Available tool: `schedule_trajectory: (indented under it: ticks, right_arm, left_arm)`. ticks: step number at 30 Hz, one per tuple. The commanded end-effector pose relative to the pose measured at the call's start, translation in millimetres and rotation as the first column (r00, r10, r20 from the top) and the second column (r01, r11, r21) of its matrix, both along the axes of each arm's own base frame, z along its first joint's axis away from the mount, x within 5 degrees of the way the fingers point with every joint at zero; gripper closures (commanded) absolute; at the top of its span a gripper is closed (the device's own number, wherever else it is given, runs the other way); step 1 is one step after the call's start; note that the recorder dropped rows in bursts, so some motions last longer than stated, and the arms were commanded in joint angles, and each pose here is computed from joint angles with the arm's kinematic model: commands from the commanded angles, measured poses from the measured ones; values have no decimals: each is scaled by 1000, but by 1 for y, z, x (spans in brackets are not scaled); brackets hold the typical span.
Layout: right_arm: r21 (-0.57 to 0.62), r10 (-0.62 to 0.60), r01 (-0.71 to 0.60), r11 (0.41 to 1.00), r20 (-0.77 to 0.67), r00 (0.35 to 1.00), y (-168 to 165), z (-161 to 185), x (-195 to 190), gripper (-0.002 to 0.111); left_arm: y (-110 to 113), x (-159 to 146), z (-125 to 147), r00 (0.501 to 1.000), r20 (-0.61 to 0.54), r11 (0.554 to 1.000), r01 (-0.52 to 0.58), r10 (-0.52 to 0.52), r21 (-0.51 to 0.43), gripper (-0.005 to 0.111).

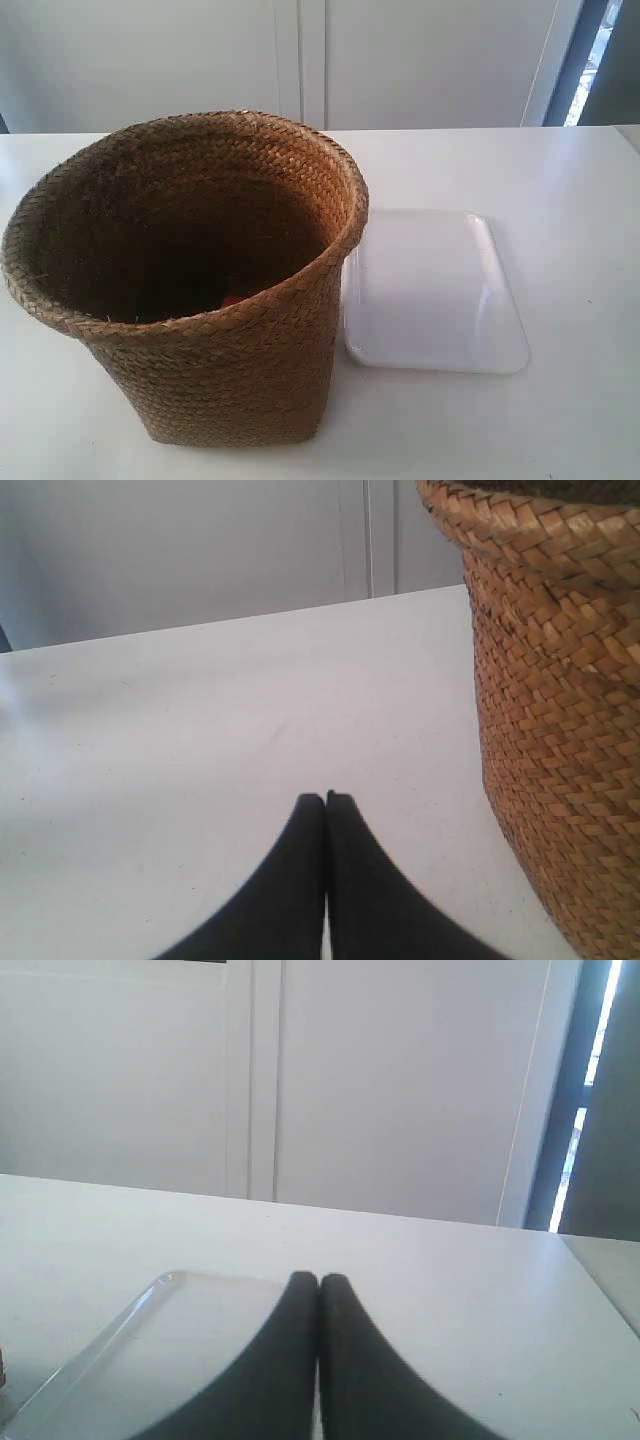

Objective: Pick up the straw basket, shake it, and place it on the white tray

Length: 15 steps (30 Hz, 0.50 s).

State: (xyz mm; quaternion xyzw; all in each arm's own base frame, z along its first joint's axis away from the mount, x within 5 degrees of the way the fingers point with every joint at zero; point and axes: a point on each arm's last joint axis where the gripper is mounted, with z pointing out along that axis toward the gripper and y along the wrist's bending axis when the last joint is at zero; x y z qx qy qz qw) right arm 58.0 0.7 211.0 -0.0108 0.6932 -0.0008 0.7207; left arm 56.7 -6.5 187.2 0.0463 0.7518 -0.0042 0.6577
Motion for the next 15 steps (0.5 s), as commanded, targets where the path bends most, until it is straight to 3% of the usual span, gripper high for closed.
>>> schedule_trajectory:
  ticks: [1, 6, 10, 15]
  right_arm:
    - [0, -6, 6, 1000, -7, 1000, 0, -2, 0, 108]
    - [0, -6, 6, 1000, -7, 1000, 0, -2, 0, 108]
    - [0, -6, 6, 1000, -7, 1000, 0, -2, 0, 108]
    - [0, -6, 6, 1000, -7, 1000, 0, -2, 0, 108]
  left_arm:
    - [0, 0, -1, 1000, 0, 1000, 1, -1, -7, 107]
    - [0, 0, -1, 1000, 0, 1000, 1, -1, -7, 107]
    - [1, 0, -1, 1000, 16, 978, 17, -20, 209, 107]
    - [1, 0, -1, 1000, 14, 976, 18, -22, 215, 107]
